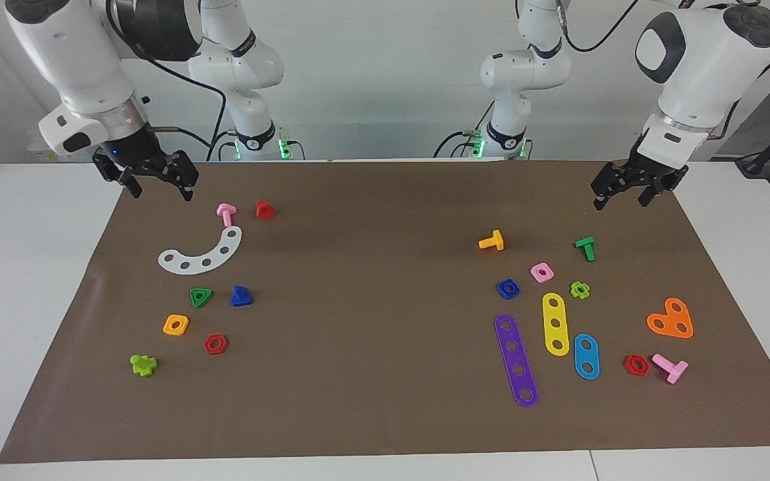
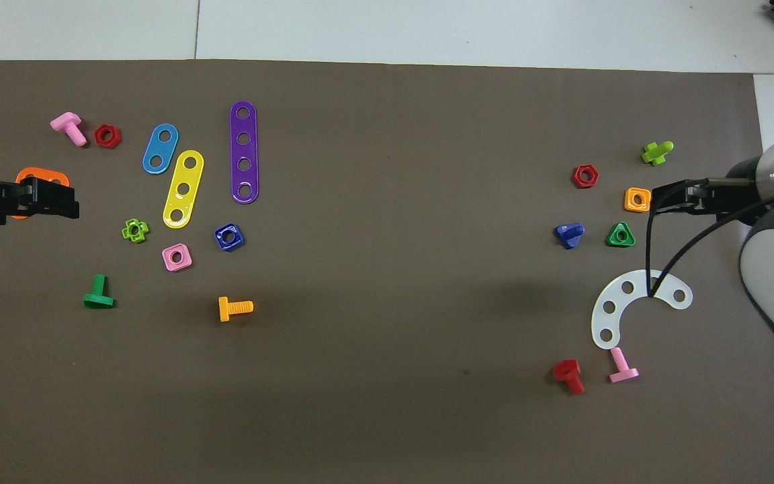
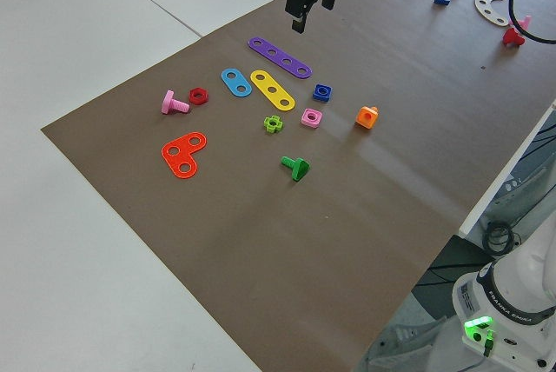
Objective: Unscrew and place screws in storage area
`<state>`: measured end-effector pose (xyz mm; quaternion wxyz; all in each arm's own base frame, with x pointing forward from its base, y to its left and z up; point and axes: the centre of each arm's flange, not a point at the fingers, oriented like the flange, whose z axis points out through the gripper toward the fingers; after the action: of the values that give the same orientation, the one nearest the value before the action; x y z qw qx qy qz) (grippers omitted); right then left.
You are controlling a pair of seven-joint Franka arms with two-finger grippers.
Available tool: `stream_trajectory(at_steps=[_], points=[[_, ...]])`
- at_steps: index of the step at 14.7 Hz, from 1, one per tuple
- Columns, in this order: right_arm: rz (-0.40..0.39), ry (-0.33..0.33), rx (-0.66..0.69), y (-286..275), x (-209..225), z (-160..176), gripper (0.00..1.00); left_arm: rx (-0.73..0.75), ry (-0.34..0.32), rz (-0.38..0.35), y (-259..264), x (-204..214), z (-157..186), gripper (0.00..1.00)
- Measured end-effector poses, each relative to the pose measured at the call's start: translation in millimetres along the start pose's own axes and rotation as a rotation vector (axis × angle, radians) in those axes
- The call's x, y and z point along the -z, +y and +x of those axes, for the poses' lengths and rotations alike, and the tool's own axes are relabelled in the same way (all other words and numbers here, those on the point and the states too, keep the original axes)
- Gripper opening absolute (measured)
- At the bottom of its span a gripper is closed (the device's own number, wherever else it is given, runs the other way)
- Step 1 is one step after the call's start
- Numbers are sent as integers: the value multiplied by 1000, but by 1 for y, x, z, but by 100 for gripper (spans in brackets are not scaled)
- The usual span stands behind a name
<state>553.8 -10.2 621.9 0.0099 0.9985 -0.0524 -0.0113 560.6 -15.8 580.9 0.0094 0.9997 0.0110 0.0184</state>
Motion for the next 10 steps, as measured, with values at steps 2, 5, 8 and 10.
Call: stream_trajectory(at_steps=[2,5,8,10], points=[[0,5,-5,3,5,0,100,0,0,0,0,0,0,100],[-2,-4,-10,5,-1,4,100,0,0,0,0,0,0,100],[-3,-7,0,-1,-3,5,100,0,0,0,0,0,0,100],[-3,-7,11,-7,-3,4,100,0,0,0,0,0,0,100]])
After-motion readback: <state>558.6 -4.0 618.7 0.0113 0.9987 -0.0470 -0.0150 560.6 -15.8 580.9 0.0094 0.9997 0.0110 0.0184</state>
